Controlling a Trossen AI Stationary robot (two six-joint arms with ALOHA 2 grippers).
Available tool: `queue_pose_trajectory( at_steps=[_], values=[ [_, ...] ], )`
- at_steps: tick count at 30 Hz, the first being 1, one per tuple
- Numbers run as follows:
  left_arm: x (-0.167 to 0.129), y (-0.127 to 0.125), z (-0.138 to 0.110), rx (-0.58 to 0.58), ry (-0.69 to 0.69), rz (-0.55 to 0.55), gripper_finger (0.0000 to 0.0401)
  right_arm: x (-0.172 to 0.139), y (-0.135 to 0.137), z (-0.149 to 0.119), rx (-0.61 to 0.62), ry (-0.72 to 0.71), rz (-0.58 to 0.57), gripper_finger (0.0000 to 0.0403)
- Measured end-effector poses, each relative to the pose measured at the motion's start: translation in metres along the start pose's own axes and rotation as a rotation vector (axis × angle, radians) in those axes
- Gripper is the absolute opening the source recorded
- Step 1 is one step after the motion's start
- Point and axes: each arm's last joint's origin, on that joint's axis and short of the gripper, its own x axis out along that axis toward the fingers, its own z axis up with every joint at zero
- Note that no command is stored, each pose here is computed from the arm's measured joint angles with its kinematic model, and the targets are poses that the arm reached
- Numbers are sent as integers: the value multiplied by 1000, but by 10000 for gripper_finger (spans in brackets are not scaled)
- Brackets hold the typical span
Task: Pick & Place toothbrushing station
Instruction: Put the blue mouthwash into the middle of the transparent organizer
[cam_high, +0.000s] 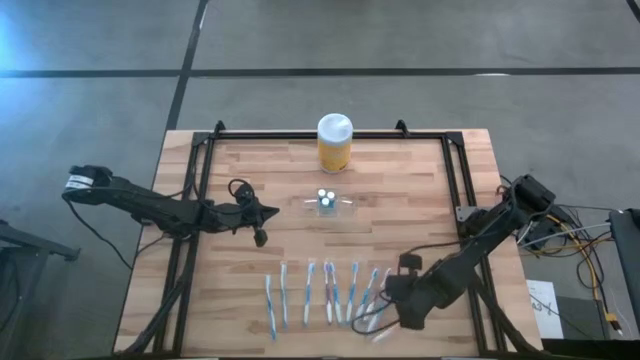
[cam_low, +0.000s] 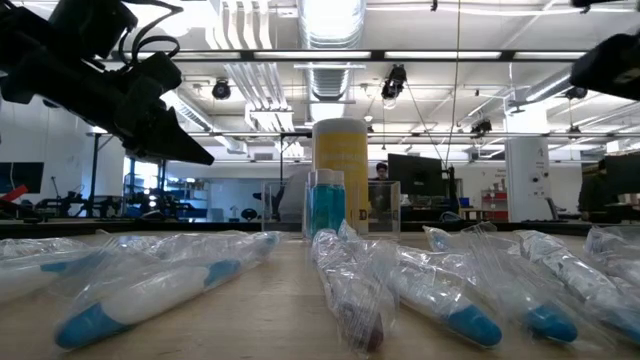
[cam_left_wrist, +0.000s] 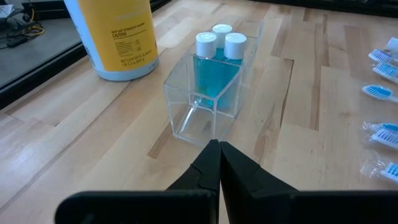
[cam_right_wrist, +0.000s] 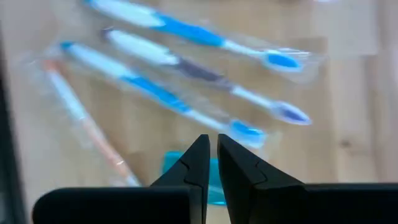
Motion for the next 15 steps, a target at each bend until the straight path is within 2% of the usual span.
queue_pose_trajectory(
  at_steps=[7,15],
  values=[
    [0,0,0,1,2,1,7,26,3,-5,-20,96,-29,28],
    [0,0,0,2,4,1,7,45,11,-6,-59,194,59,28]
  ],
)
